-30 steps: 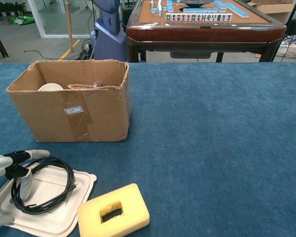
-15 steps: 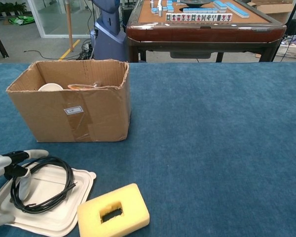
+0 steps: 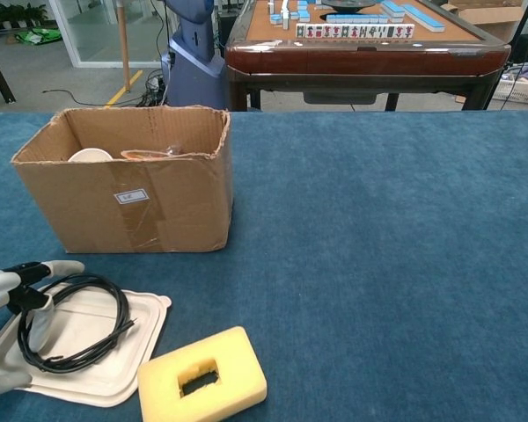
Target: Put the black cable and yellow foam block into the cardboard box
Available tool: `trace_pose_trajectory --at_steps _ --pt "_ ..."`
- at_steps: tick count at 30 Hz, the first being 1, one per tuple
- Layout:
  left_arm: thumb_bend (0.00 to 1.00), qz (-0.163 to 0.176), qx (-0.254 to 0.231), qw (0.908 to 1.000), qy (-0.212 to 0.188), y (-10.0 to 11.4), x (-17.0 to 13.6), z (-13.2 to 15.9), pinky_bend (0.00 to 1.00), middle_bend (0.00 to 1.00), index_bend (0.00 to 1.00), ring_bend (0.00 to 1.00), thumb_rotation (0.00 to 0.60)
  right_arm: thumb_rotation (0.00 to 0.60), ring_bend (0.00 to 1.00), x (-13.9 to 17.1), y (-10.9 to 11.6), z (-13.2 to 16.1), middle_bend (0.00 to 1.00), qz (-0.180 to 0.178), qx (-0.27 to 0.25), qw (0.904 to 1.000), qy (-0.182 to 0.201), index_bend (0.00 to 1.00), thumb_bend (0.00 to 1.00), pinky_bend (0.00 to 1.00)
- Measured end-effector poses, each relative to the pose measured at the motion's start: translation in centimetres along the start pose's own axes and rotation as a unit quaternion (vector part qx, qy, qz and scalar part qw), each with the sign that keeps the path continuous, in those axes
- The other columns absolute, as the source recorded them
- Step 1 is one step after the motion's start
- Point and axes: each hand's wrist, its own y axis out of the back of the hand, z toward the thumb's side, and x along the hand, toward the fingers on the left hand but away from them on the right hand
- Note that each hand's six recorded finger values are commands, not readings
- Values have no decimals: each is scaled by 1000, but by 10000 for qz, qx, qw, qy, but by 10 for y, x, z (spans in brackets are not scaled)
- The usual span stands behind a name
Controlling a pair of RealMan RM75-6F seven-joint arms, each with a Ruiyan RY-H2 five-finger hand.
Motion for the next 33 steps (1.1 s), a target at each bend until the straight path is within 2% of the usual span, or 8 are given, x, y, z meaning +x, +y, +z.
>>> trace_pose_trajectory --at_steps 10,20,33 --pt "735 56 -25 10000 33 0 1 0 273 33 594 41 600 600 0 0 0 0 105 -5 -8 10000 5 97 0 0" --pt "781 196 -213 9996 -70 4 1 2 320 60 620 45 600 600 0 0 0 1 105 -6 -15 10000 16 97 0 0" --pt "786 694 -380 9961 -397 19 -4 6 368 144 694 66 600 600 0 1 0 1 105 -8 -21 10000 38 97 0 0"
